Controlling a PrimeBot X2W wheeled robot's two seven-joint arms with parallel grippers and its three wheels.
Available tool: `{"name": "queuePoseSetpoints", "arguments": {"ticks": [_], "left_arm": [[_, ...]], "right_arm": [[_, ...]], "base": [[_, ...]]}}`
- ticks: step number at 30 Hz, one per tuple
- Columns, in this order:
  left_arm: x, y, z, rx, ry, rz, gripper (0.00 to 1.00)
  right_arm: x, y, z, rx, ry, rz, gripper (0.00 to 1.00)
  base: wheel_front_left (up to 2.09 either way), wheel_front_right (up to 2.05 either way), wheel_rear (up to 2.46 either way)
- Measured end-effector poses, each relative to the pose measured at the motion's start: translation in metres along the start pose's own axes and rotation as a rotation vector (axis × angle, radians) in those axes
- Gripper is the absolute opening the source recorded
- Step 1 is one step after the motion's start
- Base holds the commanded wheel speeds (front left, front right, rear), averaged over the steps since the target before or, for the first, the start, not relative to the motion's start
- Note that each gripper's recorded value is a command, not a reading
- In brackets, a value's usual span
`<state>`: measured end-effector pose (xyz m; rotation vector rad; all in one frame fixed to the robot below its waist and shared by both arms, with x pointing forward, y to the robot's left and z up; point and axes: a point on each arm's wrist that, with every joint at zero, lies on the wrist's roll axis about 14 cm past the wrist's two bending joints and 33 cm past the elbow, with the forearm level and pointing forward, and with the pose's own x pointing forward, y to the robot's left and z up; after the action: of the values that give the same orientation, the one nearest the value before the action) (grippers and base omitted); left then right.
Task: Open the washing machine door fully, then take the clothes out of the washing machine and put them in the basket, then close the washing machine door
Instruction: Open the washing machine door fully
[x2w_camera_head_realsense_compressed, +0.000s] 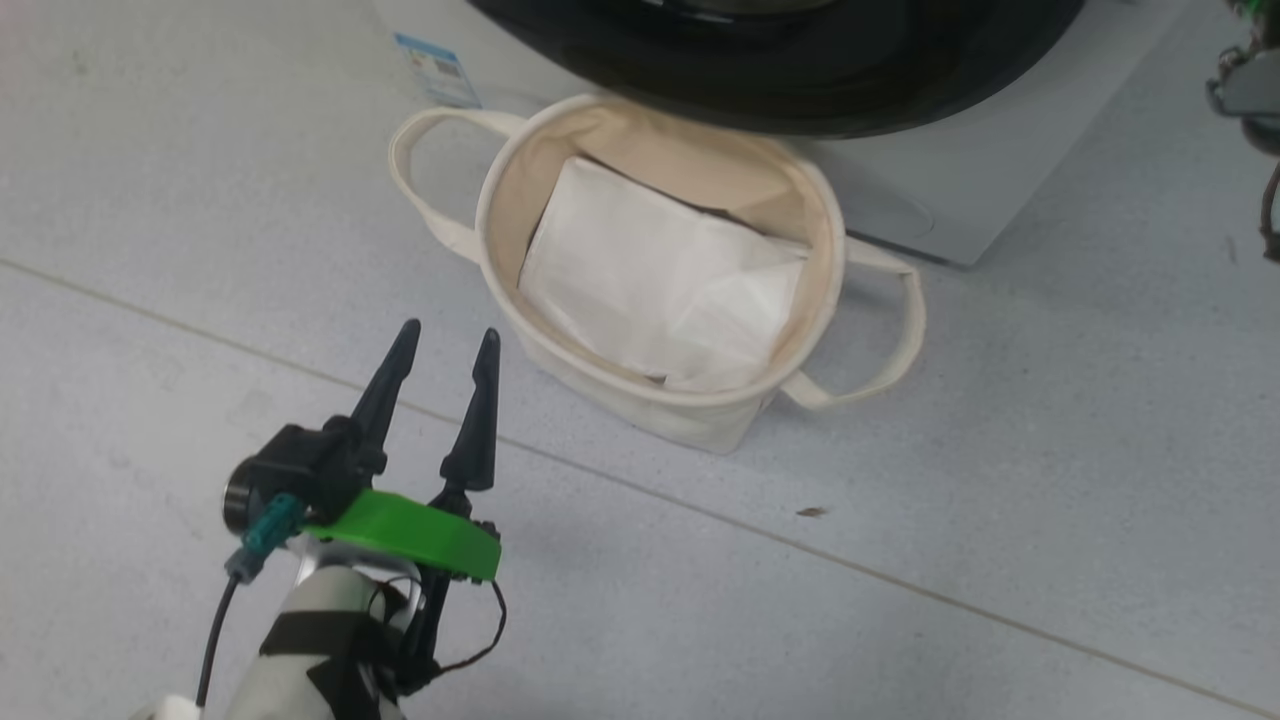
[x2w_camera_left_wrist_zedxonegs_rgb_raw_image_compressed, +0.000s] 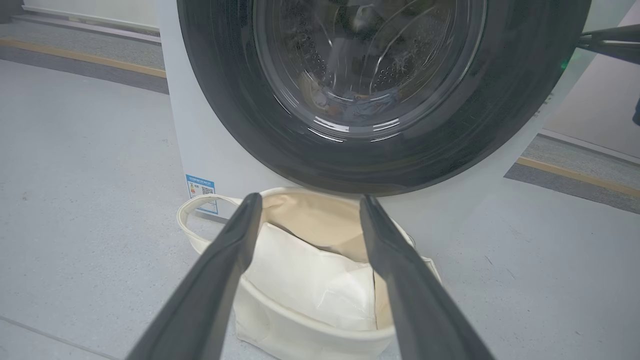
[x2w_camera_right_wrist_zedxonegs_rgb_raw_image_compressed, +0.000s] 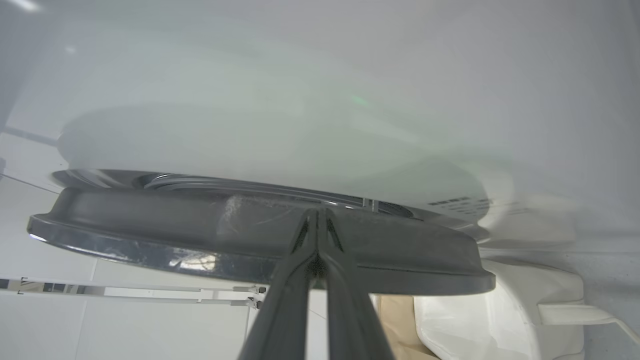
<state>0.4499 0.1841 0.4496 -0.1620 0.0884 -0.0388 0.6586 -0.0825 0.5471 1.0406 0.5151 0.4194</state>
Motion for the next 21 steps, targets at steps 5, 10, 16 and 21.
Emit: {"name": "queuePoseSetpoints", "arguments": {"ticks": [5, 10, 16, 21], "left_arm": [[0.003, 0.005, 0.000, 0.000, -0.002, 0.011, 1.00], [0.002, 0.011, 0.000, -0.004, -0.003, 0.029, 1.00], [0.003, 0.013, -0.003, -0.002, 0.001, 0.035, 1.00], [0.000, 0.015, 0.005, -0.001, -0.019, 0.043, 1.00]], "right_arm": [[0.015, -0.002, -0.006, 0.002, 0.020, 0.002, 0.00], [0.023, -0.003, -0.010, -0.001, 0.022, 0.007, 0.00], [0.030, 0.000, -0.018, 0.015, 0.057, 0.034, 0.00], [0.024, 0.018, -0.027, 0.008, 0.078, 0.081, 0.00]], "base": [[0.00, 0.00, 0.00], [0.00, 0.00, 0.00], [0.00, 0.00, 0.00], [0.00, 0.00, 0.00]]}}
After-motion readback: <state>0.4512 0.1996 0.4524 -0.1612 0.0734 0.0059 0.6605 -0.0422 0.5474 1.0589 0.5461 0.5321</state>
